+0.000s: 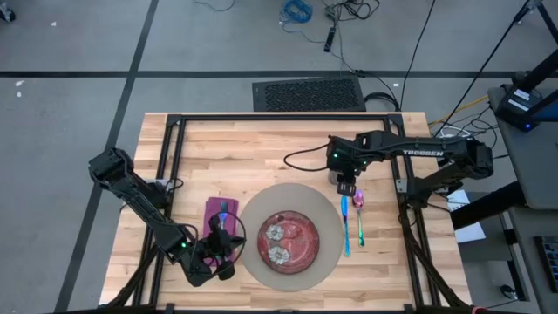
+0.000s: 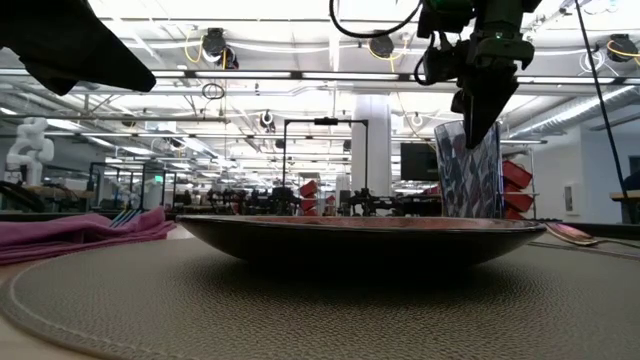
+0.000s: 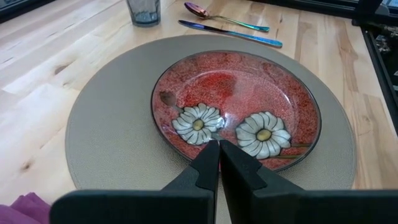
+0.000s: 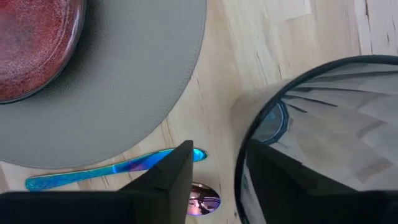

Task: Set table place
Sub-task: Return to Home Position

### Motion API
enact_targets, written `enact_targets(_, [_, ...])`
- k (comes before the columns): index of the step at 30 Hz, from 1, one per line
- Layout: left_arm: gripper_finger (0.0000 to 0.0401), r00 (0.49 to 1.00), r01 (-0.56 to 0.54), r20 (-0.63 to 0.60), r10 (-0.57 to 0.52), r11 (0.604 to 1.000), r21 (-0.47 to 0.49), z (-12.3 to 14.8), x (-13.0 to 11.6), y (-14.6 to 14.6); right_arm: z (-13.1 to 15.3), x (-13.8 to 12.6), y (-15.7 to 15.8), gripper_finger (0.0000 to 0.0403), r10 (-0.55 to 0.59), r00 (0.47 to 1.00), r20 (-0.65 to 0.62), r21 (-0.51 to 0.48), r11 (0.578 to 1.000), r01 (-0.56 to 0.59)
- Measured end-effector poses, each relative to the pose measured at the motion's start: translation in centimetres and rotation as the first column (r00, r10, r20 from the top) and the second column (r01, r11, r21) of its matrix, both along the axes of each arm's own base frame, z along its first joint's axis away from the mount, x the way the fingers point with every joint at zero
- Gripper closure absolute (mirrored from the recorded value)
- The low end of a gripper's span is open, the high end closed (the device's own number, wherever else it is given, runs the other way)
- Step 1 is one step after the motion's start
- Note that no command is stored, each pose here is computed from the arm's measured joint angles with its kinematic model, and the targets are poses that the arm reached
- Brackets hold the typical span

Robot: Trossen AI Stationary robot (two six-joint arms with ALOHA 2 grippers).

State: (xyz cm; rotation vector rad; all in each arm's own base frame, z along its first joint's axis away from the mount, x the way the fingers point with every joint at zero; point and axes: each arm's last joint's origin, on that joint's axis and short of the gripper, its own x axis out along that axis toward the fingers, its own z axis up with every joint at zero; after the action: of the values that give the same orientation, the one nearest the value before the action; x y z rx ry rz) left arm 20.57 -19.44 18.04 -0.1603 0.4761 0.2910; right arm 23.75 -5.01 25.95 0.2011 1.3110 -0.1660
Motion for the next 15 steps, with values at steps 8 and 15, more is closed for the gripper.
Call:
enact_targets(8, [0.0401, 1.0, 0.009, -0.007, -0.009, 1.0, -0.009, 0.0, 0.0, 0.0, 0.7, -0.5, 0.3, 0.0236, -0.008, 1.0, 0.017, -0.051, 0.999, 0.009])
enact_targets(15, [0.0401, 1.0, 0.011, -0.01, -0.012, 1.0, -0.011, 0.0, 0.0, 0.0, 3.0, -1.5, 0.4, 0.0224, -0.034, 0.994, 0.103, -0.078, 0.996, 0.043])
